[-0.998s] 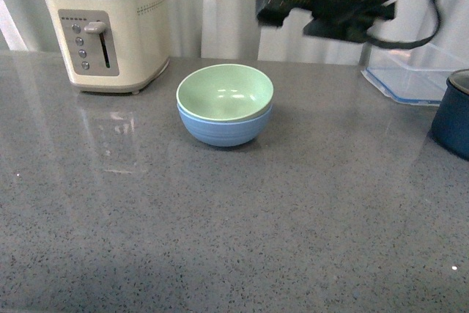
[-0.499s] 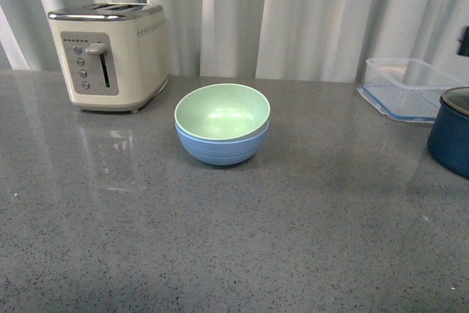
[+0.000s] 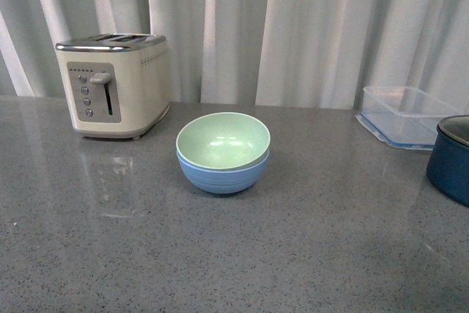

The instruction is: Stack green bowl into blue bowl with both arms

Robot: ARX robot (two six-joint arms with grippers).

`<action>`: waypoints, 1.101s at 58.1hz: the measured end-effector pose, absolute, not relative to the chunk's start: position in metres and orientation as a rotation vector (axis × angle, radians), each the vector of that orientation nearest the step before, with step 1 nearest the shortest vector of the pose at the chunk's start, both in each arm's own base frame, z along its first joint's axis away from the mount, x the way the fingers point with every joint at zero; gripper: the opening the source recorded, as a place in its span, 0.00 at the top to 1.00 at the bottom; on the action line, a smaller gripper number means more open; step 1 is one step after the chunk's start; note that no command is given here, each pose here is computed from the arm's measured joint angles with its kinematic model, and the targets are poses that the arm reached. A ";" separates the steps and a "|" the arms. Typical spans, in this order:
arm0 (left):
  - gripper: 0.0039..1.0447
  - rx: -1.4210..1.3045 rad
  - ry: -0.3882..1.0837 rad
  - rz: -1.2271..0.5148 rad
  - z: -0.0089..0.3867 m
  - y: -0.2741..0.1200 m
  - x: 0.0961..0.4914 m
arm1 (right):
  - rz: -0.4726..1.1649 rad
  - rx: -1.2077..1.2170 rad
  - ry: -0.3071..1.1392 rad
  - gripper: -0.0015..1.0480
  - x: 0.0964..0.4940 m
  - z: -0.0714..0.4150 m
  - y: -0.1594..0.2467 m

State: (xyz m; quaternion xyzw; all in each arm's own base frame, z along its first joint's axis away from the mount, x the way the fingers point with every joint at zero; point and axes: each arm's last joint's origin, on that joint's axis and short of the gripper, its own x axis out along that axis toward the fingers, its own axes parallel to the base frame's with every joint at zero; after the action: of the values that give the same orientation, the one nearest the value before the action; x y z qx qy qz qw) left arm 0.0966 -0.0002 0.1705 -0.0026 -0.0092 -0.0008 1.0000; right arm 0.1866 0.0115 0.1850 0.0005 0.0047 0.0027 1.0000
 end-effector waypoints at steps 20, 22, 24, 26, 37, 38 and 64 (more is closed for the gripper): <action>0.06 -0.005 -0.018 -0.002 0.171 0.000 0.097 | 0.000 0.002 0.005 0.99 0.151 0.171 0.000; 0.06 -0.005 -0.018 -0.002 0.171 0.000 0.097 | 0.000 0.002 -0.006 0.99 0.148 0.168 0.000; 0.06 -0.005 -0.018 -0.002 0.171 0.000 0.097 | 0.000 0.002 0.001 0.99 0.147 0.166 0.000; 0.06 -0.005 -0.018 -0.002 0.171 0.000 0.097 | 0.000 0.002 0.012 0.99 0.145 0.163 0.000; 0.06 -0.005 -0.018 -0.002 0.171 0.000 0.097 | 0.001 0.002 0.005 0.99 0.135 0.165 0.000; 0.06 -0.005 -0.018 -0.001 0.171 0.000 0.097 | 0.001 0.002 0.005 0.99 0.134 0.165 0.000; 0.06 -0.005 -0.018 -0.002 0.171 0.000 0.097 | 0.001 0.002 -0.008 0.99 0.118 0.168 0.000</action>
State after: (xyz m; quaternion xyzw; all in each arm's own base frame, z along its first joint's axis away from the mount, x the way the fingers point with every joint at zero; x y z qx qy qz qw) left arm 0.0966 -0.0002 0.1705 -0.0026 -0.0092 -0.0008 1.0000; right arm 0.1183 0.0002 0.1685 0.0009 -0.0039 0.0004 1.0000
